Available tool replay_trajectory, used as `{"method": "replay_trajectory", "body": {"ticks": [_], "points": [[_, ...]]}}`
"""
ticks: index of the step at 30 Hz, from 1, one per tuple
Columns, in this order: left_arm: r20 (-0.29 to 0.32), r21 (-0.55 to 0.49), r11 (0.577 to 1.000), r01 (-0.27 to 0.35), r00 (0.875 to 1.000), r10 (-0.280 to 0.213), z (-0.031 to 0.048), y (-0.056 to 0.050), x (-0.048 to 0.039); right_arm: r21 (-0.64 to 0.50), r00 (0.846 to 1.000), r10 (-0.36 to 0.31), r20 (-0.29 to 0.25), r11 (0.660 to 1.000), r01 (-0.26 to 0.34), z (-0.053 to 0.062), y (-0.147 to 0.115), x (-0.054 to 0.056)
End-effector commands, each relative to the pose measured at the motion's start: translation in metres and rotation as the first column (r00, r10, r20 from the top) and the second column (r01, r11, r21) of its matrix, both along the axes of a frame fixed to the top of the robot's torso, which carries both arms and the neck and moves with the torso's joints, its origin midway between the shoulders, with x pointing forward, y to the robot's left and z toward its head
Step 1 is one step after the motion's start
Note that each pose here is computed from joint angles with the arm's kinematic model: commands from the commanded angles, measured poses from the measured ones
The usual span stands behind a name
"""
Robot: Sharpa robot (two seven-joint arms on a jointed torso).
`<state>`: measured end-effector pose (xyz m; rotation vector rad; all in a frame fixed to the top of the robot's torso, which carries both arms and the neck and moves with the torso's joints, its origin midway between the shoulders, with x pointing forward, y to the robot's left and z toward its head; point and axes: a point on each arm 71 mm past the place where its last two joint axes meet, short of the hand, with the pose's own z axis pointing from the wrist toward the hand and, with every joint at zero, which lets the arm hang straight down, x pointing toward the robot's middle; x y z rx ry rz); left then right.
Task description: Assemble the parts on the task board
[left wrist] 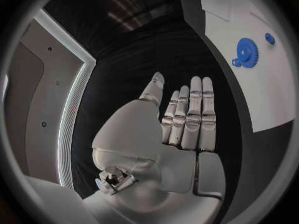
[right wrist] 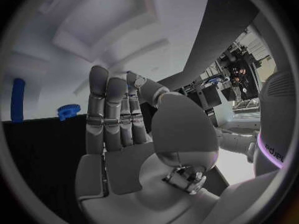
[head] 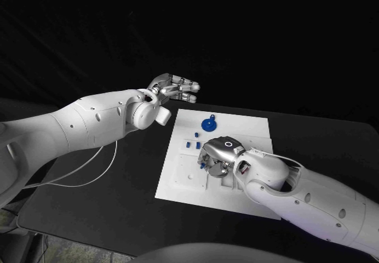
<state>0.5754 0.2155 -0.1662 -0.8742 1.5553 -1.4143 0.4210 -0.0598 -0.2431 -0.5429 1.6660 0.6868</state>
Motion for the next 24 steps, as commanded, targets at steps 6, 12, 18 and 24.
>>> {"method": "replay_trajectory", "body": {"ticks": [6,12,18,24], "points": [[0.001,-0.007,1.0,0.019,1.0,-0.019,0.0004,-0.003,-0.0006,-0.041,1.0,0.012,-0.018,0.999,-0.012,-0.009,0.003,-0.003],[0.0,-0.007,1.0,0.021,1.0,-0.021,0.0003,-0.003,-0.0009,-0.044,1.0,0.016,-0.023,0.999,-0.017,-0.013,0.005,-0.004],[-0.001,-0.004,1.0,0.023,1.0,-0.024,0.0002,-0.003,-0.001,-0.041,1.0,0.013,-0.027,0.999,-0.014,-0.016,0.005,-0.004],[-0.002,-0.003,1.0,0.026,1.0,-0.027,0.0001,-0.004,-0.0012,-0.022,0.999,0.008,-0.04,1.0,-0.009,-0.017,0.003,-0.004]]}}
